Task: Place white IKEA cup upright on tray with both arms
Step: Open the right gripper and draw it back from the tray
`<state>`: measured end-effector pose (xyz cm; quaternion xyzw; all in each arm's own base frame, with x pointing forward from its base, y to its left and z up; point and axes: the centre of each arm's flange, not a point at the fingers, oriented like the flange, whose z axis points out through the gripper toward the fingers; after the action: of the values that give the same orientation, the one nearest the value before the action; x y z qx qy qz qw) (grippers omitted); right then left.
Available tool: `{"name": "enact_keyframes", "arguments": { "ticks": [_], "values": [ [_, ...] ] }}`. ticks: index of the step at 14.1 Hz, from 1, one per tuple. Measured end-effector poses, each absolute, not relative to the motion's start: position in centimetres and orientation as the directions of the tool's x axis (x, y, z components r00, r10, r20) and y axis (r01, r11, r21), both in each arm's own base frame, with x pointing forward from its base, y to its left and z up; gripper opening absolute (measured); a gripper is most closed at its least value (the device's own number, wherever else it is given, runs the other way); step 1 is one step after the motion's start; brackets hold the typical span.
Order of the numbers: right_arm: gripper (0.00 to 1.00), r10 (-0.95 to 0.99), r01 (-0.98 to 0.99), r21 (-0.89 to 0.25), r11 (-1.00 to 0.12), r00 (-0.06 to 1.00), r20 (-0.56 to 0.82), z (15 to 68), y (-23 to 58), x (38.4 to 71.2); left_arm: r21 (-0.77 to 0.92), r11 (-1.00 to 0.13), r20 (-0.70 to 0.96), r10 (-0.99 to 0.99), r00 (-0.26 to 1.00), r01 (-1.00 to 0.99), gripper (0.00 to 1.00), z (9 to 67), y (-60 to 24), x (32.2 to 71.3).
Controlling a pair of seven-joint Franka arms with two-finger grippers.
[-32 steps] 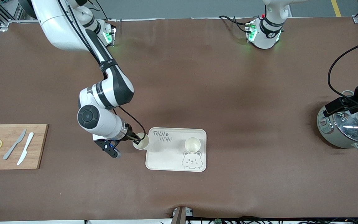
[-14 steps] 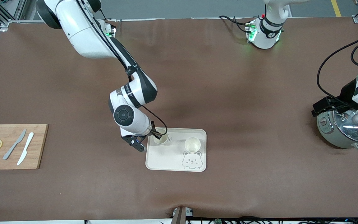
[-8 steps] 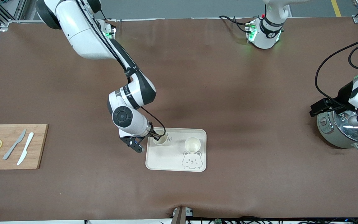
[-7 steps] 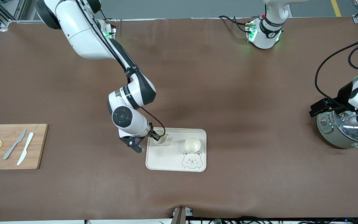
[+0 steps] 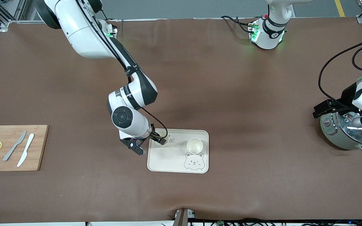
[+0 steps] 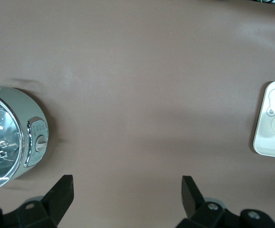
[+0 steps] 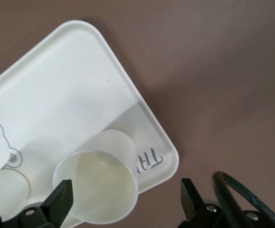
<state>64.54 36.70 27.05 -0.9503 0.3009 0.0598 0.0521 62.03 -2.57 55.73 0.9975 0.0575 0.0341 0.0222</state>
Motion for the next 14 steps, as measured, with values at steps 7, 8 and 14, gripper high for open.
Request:
{"name": "enact_keyframes", "arguments": {
  "ticks": [7, 8, 14],
  "values": [
    [1.0, -0.604, -0.617, -0.03, -0.786, 0.778, -0.174, 35.8, 30.7, 68.0, 0.048, -0.992, 0.065, 0.12, 0.991, 0.117, 1.0, 55.6, -2.3, 62.1],
    [1.0, -0.602, -0.616, -0.047, -0.787, 0.781, -0.165, 37.5, 29.4, 68.5, 0.049, -0.992, 0.066, 0.121, 0.99, 0.118, 1.0, 55.6, -2.3, 62.1],
    [1.0, -0.495, -0.511, -0.055, -0.858, 0.85, -0.178, 46.5, 22.4, 67.7, 0.049, -0.992, 0.065, 0.118, 0.991, 0.115, 1.0, 55.4, -2.5, 62.2]
  ]
}}
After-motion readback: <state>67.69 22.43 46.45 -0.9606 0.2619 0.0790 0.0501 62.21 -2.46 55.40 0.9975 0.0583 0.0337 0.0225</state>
